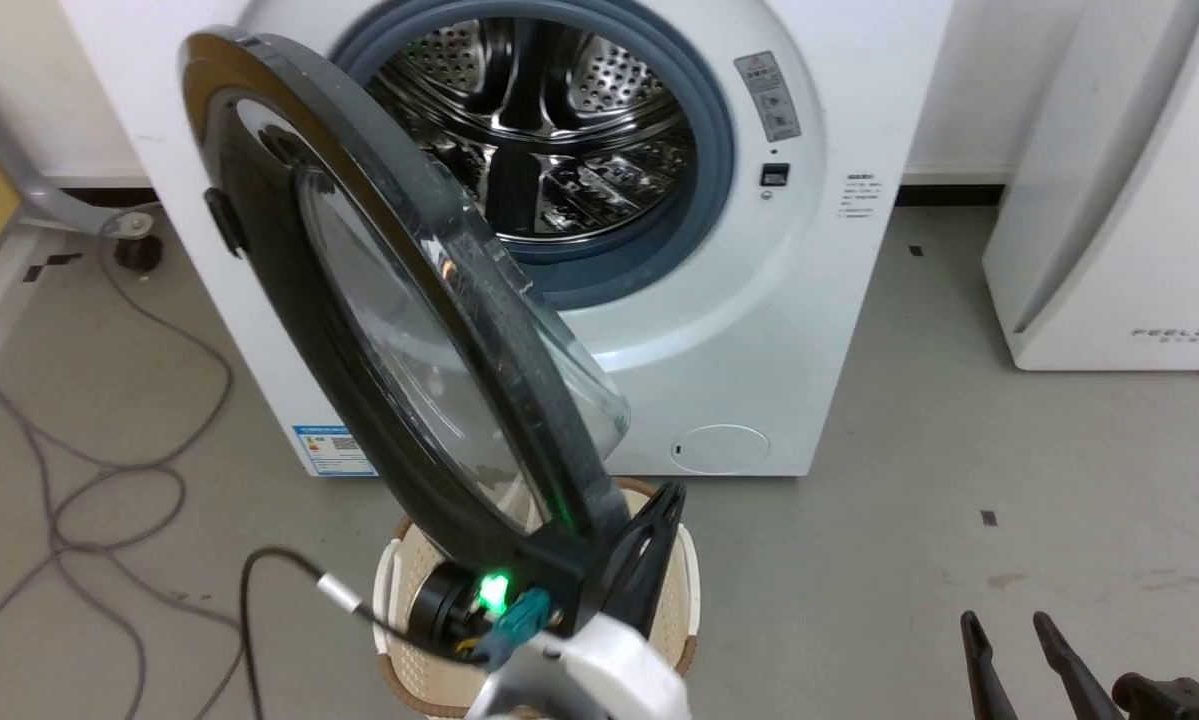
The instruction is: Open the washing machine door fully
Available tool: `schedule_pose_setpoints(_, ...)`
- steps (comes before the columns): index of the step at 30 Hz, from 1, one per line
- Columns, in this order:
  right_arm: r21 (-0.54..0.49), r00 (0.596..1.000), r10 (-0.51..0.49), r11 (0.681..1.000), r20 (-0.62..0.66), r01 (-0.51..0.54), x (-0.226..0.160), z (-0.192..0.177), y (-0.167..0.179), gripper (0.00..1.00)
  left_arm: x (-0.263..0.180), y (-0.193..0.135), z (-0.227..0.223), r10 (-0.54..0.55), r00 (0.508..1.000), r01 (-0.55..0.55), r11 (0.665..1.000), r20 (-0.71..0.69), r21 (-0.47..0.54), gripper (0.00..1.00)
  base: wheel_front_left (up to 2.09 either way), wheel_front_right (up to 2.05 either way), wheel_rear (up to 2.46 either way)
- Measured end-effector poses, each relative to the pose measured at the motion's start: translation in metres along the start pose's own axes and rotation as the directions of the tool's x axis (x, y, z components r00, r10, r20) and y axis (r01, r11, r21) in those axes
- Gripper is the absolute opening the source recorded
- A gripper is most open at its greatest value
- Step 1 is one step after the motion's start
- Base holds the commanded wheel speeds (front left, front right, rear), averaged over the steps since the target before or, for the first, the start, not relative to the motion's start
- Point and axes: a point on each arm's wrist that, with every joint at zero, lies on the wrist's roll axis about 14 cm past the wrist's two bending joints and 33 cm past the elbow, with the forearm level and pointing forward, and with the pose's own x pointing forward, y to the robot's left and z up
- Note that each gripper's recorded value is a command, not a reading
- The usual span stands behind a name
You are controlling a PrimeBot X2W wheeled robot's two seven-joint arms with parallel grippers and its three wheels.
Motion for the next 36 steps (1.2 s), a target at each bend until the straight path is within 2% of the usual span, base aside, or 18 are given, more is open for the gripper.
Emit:
schedule_pose_setpoints(5,-0.001,1.000,0.021,1.000,-0.007,-0.021,0.003,-0.002,0.006,1.00,-0.017,0.010,-0.002,0.048,0.999,-0.048,0.999,-0.010,-0.011,0.00,0.00,0.00,0.00)
schedule_pose_setpoints(12,0.002,0.998,0.058,0.998,-0.017,-0.058,0.011,-0.004,0.017,1.00,-0.054,0.041,0.002,0.200,0.980,-0.201,0.979,-0.009,-0.027,0.00,0.00,0.00,0.00)
schedule_pose_setpoints(17,0.004,0.995,0.093,0.996,-0.027,-0.093,0.018,-0.006,0.027,1.00,-0.078,0.062,0.008,0.298,0.955,-0.297,0.954,-0.002,-0.035,0.00,0.00,0.00,0.00)
schedule_pose_setpoints(22,0.000,0.989,0.140,0.990,-0.039,-0.140,0.026,-0.008,0.042,1.00,-0.103,0.083,0.013,0.401,0.916,-0.400,0.915,0.006,-0.046,0.00,0.00,0.00,0.00)
schedule_pose_setpoints(25,-0.003,0.984,0.171,0.985,-0.044,-0.171,0.031,-0.010,0.052,1.00,-0.118,0.099,0.015,0.466,0.885,-0.466,0.884,0.011,-0.036,0.00,0.00,0.00,0.00)
schedule_pose_setpoints(28,-0.005,0.978,0.200,0.980,-0.052,-0.201,0.036,-0.011,0.061,1.00,-0.136,0.121,0.016,0.546,0.838,-0.546,0.838,0.013,-0.015,0.00,0.00,0.00,0.00)
schedule_pose_setpoints(36,-0.005,0.967,0.247,0.969,-0.069,-0.248,0.043,-0.016,0.077,1.00,-0.185,0.206,0.022,0.742,0.667,-0.745,0.667,0.067,0.024,0.00,0.00,0.00,0.00)
